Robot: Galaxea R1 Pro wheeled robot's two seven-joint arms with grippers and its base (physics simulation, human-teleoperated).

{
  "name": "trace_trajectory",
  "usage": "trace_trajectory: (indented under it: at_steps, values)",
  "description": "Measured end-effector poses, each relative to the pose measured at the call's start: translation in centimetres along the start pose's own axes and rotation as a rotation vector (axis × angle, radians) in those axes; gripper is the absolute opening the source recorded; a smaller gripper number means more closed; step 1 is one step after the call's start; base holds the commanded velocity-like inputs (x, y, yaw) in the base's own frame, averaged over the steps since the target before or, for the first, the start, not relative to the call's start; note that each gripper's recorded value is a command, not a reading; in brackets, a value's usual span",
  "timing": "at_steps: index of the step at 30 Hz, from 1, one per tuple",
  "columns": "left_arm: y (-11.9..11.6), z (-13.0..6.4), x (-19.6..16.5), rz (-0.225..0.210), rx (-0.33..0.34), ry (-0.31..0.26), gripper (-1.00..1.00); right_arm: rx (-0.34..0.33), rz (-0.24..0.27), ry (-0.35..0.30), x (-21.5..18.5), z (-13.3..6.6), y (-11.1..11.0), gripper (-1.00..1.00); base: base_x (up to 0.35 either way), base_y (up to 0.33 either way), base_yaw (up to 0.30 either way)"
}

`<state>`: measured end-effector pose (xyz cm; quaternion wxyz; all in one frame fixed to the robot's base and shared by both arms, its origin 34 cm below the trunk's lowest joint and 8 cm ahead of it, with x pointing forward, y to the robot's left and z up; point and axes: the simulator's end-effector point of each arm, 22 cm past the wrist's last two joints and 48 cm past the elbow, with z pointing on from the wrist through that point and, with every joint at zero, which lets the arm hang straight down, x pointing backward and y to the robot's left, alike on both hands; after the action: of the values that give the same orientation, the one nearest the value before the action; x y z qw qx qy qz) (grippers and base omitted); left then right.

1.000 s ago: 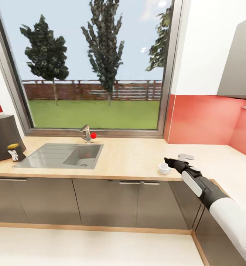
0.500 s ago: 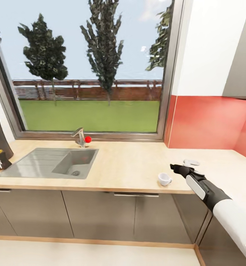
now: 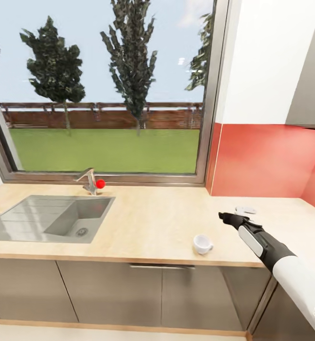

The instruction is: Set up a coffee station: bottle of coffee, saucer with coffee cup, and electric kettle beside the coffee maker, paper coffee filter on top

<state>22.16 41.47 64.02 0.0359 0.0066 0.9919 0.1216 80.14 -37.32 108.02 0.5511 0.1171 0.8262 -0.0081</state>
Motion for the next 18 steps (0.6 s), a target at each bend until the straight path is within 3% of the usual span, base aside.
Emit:
trace_trajectory:
  at_steps: [7,18]
  values:
    - [0.0,0.0,-0.1,-0.001,-0.001,-0.005,1.0,0.016,-0.006,0.033,1.6,0.3,-0.5,1.0,0.122,-0.103,0.0]
    - [0.1,0.0,-0.3,-0.004,-0.003,-0.012,1.0,0.019,-0.008,0.041,2.0,0.4,-0.5,1.0,-0.042,-0.004,0.0]
